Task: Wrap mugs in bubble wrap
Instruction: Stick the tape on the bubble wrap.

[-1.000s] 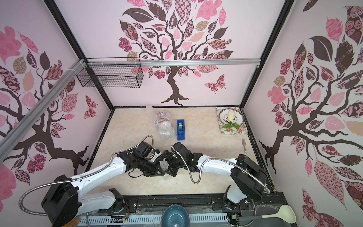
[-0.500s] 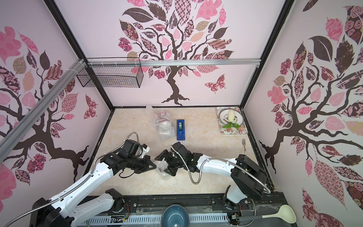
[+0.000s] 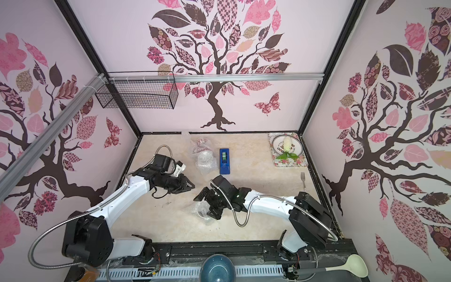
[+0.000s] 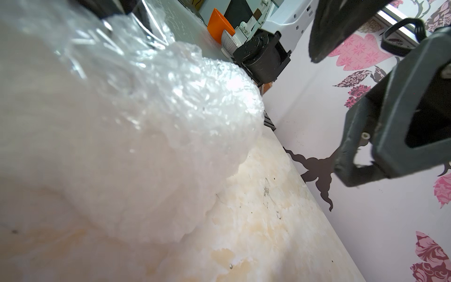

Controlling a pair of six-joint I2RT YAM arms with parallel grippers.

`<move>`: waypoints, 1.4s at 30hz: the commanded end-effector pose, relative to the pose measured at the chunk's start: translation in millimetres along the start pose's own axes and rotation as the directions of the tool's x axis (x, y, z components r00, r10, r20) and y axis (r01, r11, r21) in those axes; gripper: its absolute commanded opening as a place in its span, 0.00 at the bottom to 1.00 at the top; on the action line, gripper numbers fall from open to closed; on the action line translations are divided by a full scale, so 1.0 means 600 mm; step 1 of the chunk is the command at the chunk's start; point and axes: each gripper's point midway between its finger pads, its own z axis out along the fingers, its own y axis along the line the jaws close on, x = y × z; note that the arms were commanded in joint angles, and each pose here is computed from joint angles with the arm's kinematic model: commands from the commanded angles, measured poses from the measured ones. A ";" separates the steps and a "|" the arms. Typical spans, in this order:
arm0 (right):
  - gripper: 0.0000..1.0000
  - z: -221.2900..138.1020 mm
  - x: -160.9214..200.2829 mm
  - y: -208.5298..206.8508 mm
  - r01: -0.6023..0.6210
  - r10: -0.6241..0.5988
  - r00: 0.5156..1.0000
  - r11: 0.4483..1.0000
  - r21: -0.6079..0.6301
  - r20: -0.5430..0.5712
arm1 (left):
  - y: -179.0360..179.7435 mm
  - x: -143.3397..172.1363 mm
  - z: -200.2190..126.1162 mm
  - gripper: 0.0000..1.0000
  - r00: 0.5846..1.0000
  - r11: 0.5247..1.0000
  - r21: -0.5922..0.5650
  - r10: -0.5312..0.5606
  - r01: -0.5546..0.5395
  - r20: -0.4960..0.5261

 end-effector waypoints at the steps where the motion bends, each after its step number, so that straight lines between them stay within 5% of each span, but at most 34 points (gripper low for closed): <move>1: 1.00 -0.013 -0.010 -0.017 -0.072 0.071 0.997 0.996 0.049 0.039 | -0.025 0.015 0.005 0.31 0.993 0.991 0.084 0.109 -0.105 -0.045; 9: 1.00 -0.010 -0.011 -0.004 -0.044 0.043 0.999 0.998 0.055 0.032 | -0.036 0.057 0.038 0.32 0.976 0.983 0.082 0.172 -0.162 -0.133; 17: 1.00 -0.009 -0.009 0.008 -0.030 0.028 0.999 0.999 0.044 0.027 | 0.019 0.093 0.065 0.28 0.965 0.990 -0.078 0.092 -0.114 -0.244; 26: 1.00 -0.003 -0.011 0.015 -0.023 0.021 0.999 0.999 0.045 0.025 | 0.007 0.120 0.064 0.26 0.959 0.996 -0.030 0.069 -0.081 -0.276; 42: 1.00 0.003 -0.017 0.029 -0.005 0.004 0.999 0.999 0.038 0.034 | 0.064 0.182 0.102 0.15 0.913 0.957 -0.259 0.017 -0.134 -0.408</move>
